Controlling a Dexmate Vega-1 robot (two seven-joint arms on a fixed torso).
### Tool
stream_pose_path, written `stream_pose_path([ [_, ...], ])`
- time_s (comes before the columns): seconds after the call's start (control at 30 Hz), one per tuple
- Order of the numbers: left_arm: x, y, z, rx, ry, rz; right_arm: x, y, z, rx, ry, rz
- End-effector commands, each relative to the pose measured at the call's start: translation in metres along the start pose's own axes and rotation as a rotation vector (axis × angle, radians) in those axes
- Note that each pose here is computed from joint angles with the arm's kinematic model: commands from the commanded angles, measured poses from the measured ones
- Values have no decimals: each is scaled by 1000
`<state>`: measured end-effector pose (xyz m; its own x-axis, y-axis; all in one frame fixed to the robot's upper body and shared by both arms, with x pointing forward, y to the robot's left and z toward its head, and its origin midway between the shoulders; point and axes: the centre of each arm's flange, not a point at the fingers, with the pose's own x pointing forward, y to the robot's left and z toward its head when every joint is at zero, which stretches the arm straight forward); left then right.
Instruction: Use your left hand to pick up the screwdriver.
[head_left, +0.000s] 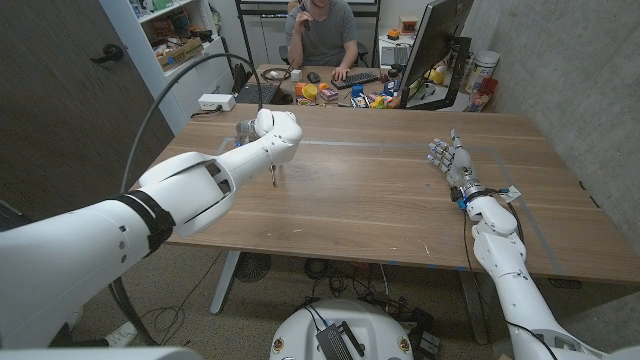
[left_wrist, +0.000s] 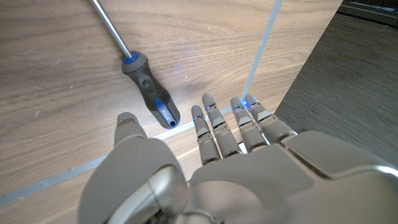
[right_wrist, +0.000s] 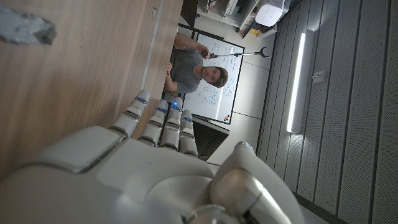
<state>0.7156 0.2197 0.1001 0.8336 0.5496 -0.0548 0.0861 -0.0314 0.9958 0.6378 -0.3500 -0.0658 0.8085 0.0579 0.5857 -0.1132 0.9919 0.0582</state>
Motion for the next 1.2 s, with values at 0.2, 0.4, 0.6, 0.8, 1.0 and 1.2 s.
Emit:
stream_pose_path([
  [0.2, 14, -1, 12, 16, -40, 11, -4, -5, 3, -8, -7, -9],
  [0.4, 20, -4, 27, 46, -149, 38, -7, -9, 3, -6, -4, -26],
  [0.6, 23, -7, 36, 46, -223, 70, -7, -12, 5, 7, -6, -37],
  [0.8, 19, -11, 43, 56, -223, 112, -7, -17, 6, 17, -12, -51],
  [1.0, 13, -10, 42, 71, -172, 120, -7, -22, 7, 16, -20, -64],
  [1.2, -5, 1, 32, 38, -21, 165, -5, -25, 9, 12, -15, -67],
])
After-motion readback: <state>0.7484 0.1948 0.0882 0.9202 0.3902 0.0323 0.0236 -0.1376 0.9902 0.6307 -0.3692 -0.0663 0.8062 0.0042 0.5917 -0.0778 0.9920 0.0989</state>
